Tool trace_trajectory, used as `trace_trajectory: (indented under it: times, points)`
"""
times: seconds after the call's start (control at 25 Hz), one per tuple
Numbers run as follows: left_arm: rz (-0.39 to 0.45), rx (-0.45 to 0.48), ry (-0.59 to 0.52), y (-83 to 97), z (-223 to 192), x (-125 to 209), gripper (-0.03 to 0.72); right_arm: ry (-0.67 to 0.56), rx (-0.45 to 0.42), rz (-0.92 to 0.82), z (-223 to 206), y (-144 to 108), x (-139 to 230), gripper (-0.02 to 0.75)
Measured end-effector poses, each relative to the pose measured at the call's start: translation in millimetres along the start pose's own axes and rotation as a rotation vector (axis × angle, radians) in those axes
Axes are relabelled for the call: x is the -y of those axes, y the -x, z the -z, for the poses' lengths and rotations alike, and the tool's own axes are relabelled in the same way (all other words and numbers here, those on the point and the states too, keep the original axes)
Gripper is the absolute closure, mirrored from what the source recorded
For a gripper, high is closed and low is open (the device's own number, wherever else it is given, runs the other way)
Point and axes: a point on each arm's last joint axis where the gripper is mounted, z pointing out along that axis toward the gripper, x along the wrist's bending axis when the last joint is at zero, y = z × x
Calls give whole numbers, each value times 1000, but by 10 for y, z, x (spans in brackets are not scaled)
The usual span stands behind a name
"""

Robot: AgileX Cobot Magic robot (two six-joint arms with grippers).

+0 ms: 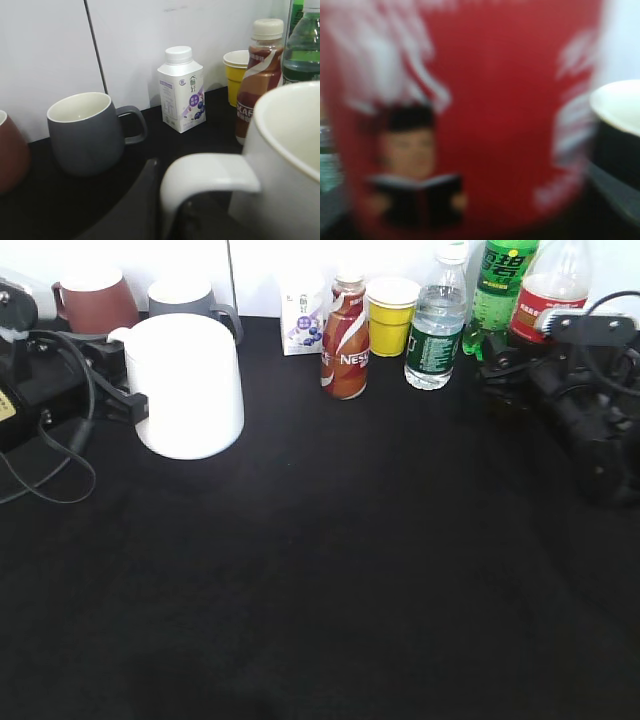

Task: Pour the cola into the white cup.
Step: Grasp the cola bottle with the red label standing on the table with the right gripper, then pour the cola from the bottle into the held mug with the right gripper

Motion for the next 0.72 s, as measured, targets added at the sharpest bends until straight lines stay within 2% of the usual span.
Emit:
trace_trajectory:
  times: [0.08,0.2,0.44,0.6,0.72]
  points:
    - [0,0,0,0,0,0,657,0,-4,1,-70,-6,61,144]
    - [-1,1,0,1,0,0,657,11,-7,8,-81,-7,100,304]
    - [-2,2,0,2,0,0,657,13,-38,64,-81,-36,89,312]
    - [-27,30,-3,28,0,3,657,-3,-59,73,124,-53,-169,322]
    - [-22,39,-1,35,0,1,657,77,-232,151,323,-218,-558,331]
